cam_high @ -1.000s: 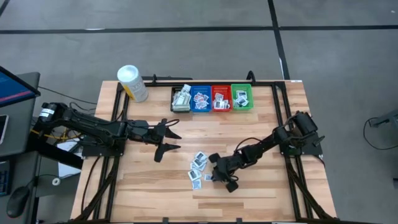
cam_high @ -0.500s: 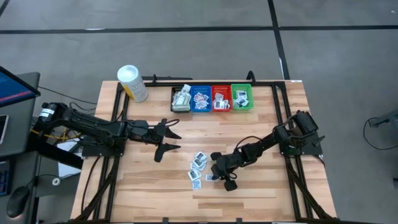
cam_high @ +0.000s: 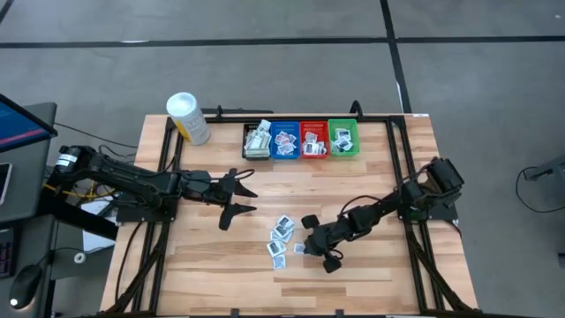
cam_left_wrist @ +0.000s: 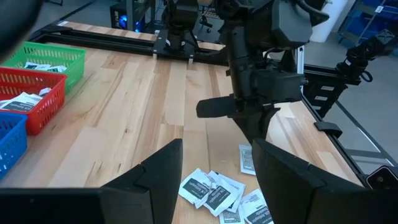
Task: Pick & Place First Aid Supplies
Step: Put the orange ointment pack in the blue bin
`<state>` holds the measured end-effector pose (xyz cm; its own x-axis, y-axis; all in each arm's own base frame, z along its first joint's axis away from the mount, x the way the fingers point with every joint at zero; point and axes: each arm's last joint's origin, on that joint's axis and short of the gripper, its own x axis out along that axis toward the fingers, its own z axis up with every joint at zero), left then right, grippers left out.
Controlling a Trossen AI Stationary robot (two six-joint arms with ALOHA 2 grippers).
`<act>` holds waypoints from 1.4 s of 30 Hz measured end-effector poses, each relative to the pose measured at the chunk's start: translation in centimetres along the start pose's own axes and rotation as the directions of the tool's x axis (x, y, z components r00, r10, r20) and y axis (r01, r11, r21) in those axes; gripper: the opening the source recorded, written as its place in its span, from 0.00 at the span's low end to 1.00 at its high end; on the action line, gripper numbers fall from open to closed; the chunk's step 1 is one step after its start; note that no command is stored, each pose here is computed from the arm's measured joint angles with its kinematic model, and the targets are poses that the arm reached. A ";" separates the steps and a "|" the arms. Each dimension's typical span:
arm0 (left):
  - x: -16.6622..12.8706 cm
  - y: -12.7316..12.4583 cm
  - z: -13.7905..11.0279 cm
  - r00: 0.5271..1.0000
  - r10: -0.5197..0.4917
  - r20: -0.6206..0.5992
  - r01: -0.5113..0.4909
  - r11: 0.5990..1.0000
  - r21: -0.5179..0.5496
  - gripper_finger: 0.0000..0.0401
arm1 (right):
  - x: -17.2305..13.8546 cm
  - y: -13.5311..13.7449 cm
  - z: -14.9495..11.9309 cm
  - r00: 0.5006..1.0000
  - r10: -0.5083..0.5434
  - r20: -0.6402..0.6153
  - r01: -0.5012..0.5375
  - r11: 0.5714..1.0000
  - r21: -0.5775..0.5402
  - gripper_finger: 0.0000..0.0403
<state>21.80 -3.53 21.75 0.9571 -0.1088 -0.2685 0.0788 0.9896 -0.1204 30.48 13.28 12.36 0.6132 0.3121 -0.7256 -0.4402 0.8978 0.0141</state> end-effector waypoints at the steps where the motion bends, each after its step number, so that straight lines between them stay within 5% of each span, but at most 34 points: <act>1: 0.0 0.0 0.0 1.000 0.000 0.000 0.000 1.000 0.000 0.49 | 0.0 0.0 0.0 1.000 0.001 -0.003 -0.001 1.000 0.000 0.03; 18: 0.0 0.0 0.0 1.000 0.000 0.000 0.000 1.000 0.000 0.49 | 1.1 -0.2 -1.0 0.998 -0.039 -0.053 0.039 0.999 0.002 0.44; 25: 0.0 0.0 0.0 1.000 -0.001 0.003 0.001 1.000 0.000 0.49 | 2.5 -0.3 -1.9 0.996 -0.042 -0.084 0.048 0.996 0.071 0.52; 31: 0.0 0.0 0.0 1.000 -0.001 0.003 0.001 1.000 0.000 0.49 | 2.5 -0.3 -2.0 0.995 -0.039 -0.091 0.046 0.996 0.074 0.44; 42: 0.0 0.0 0.0 1.000 0.000 0.003 0.000 1.000 0.000 0.49 | 2.6 -0.4 -2.2 0.993 -0.050 -0.104 0.061 0.992 0.110 0.07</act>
<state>21.81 -3.52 21.78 0.9579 -0.1088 -0.2655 0.0789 0.9896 -0.1207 30.81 13.04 9.01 0.5625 0.2329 -0.7933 -0.3268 0.9440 0.0453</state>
